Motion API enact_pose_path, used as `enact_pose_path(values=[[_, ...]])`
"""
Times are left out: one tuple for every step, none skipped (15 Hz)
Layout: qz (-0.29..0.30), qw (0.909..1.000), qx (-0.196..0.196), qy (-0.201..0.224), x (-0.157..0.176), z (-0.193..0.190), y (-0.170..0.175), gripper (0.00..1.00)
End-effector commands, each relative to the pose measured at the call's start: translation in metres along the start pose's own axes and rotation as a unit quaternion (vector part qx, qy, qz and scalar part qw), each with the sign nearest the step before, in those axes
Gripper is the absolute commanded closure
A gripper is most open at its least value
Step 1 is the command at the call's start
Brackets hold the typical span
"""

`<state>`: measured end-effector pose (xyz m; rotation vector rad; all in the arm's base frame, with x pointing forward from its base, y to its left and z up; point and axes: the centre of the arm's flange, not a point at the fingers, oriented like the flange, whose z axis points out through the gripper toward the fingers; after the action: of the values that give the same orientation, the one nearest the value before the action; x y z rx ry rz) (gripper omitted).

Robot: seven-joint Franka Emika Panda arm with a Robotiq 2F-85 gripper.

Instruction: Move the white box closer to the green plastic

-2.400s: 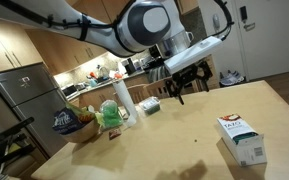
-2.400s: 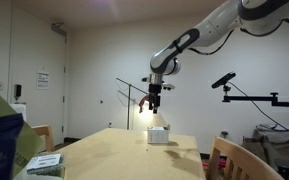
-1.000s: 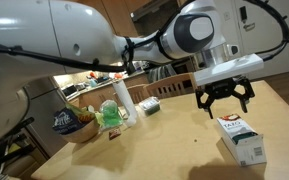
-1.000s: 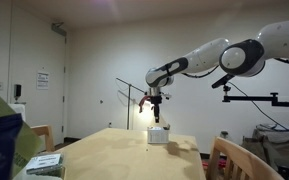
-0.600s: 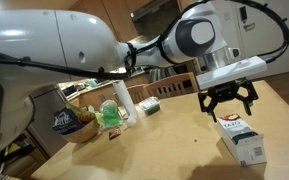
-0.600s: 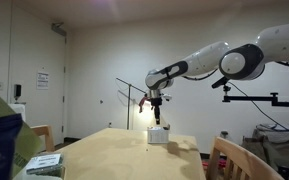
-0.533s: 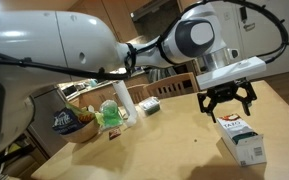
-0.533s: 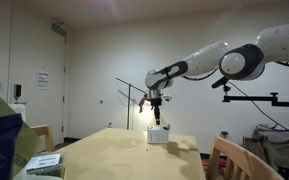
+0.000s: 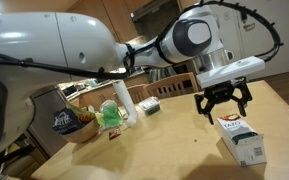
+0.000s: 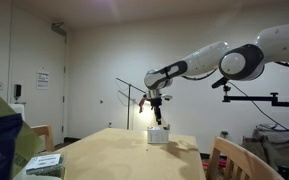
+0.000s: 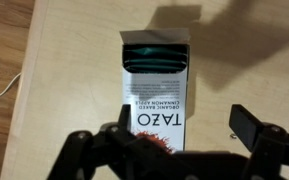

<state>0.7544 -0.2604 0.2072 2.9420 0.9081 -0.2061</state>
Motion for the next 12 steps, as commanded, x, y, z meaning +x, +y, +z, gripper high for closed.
enact_pose_path(values=[[0.0, 1.0, 0.0, -0.001, 0.0, 0.0, 0.0, 0.0], [0.0, 1.0, 0.0, -0.001, 0.0, 0.0, 0.0, 0.0], [0.0, 1.0, 0.001, -0.001, 0.0, 0.0, 0.0, 0.0], [0.0, 1.0, 0.001, -0.001, 0.0, 0.0, 0.0, 0.0], [0.0, 1.0, 0.002, 0.005, 0.005, 0.001, 0.002, 0.0], [0.002, 1.0, -0.005, 0.002, 0.009, 0.003, 0.003, 0.0], [0.004, 1.0, -0.004, 0.003, 0.012, 0.005, 0.004, 0.0], [0.013, 0.9999, -0.009, 0.001, 0.014, 0.008, 0.004, 0.0], [0.01, 0.9999, -0.008, 0.001, 0.016, 0.01, 0.004, 0.0], [0.017, 0.9998, -0.014, 0.003, 0.018, 0.013, 0.004, 0.0], [0.02, 0.9997, -0.016, 0.005, 0.02, 0.016, 0.006, 0.0], [0.03, 0.9992, -0.027, 0.005, 0.022, 0.019, 0.007, 0.0]])
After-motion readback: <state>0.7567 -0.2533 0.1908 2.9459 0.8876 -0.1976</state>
